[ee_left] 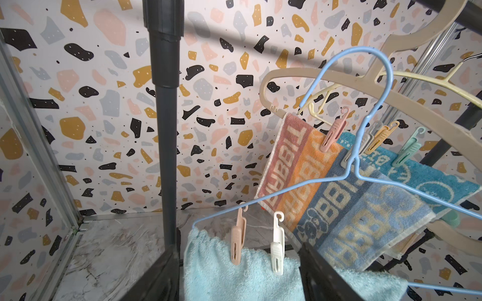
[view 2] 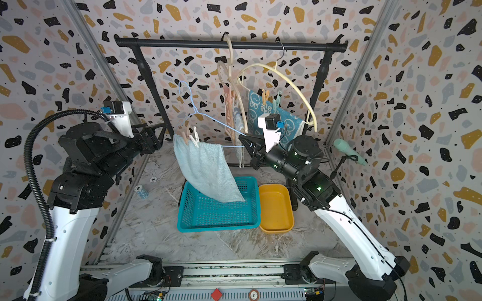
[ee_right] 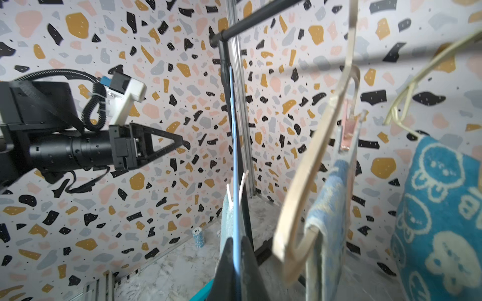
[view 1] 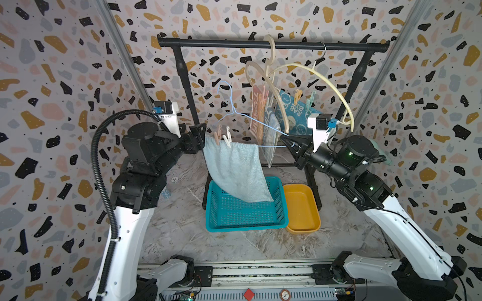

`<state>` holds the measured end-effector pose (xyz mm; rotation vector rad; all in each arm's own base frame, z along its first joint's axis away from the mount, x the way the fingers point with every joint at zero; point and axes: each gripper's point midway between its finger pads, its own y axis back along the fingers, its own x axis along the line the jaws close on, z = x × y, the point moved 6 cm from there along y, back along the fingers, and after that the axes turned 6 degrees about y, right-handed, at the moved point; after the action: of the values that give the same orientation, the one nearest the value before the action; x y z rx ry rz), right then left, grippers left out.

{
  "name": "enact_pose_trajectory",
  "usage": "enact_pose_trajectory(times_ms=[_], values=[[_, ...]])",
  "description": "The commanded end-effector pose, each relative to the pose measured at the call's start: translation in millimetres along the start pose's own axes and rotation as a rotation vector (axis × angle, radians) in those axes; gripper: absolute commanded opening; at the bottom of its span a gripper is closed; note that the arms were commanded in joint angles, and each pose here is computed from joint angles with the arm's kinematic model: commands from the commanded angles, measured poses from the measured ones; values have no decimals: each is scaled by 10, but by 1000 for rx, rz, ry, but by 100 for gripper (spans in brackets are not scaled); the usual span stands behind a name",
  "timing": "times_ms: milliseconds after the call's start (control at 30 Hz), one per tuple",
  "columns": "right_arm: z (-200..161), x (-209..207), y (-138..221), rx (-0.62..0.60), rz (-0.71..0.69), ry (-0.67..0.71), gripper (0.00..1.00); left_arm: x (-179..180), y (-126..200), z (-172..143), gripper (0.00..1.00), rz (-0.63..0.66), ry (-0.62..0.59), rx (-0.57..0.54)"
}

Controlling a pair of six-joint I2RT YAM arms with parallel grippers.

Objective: Remove the clothespins securing towels to the hanger
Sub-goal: Pick up the hanger from the clothesline.

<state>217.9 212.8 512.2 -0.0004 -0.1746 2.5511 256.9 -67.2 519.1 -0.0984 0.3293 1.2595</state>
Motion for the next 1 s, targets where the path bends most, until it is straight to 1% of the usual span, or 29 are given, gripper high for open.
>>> enact_pose_trajectory(times_ms=[0, 333, 500, 567, 667, 833, 967], values=[[386, 144, 237, -166, 98, -5, 0, 5, -2, -23, 73, 8, -22, 17], [285, 135, 268, -138, 139, -11, 0, -6, 17, -44, 73, -3, -7, 30], [282, 175, 307, -126, 171, -9, 0, -22, 6, -72, 73, -22, -6, 41], [251, 191, 323, -113, 183, -14, 0, -60, 26, -59, 73, -51, -13, 37], [135, 205, 343, -81, 199, -29, 0, -92, 49, -52, 73, -79, -15, 29], [-69, 226, 400, -49, 233, -50, 0, -113, 41, -97, 72, -104, -12, 49], [-298, 201, 429, -14, 260, -96, 0, -119, 61, -145, 71, -119, -11, 57]])
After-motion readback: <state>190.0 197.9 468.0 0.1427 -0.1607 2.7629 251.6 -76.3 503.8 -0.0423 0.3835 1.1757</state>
